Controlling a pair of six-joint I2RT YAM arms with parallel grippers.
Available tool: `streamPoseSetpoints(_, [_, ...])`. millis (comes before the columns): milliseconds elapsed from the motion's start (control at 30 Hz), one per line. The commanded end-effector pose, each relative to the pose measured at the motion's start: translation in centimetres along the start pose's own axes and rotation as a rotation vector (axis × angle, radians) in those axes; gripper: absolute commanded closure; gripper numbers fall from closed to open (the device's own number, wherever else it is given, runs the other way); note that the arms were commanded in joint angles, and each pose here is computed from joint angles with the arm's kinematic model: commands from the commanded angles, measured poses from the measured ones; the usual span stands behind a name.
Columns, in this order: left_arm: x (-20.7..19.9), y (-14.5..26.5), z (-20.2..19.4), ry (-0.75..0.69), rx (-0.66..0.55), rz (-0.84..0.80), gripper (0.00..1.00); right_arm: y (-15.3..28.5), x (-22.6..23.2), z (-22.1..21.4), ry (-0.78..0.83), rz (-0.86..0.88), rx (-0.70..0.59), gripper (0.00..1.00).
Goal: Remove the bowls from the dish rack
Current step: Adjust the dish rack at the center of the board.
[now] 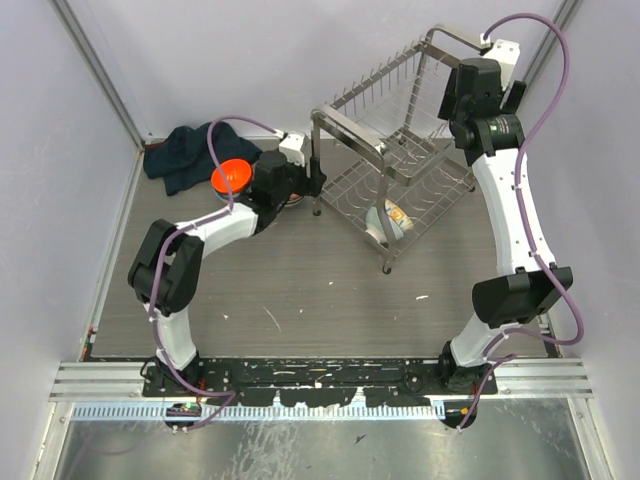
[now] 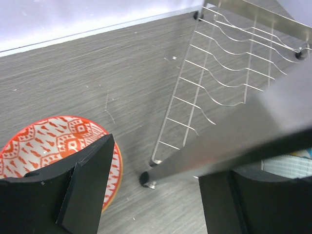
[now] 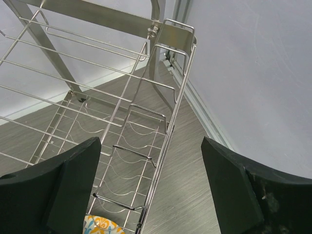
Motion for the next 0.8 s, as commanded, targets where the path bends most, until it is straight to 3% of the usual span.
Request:
streamPoseSetpoints(0, [1.2, -1.4, 1.0, 0.021, 0.002, 0.002, 0.26, 2.9, -2.3, 1.2, -0.022, -0.022, -0.039, 0.10])
streamPoseSetpoints(767, [3.4, -5.1, 3.8, 0.032, -0.002, 0.041, 0.27, 4.2, -2.5, 1.6, -0.051, 0.033, -0.067, 0.10])
Point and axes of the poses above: each gripper's point midway between its finger pads, its own y axis back along the fingers, its own x axis along the line the jaws close on, z = x × y, the point moved 6 cm from there along y, back along the fingers, and after that the axes turned 6 degrees about y, right-handed, at the moved point
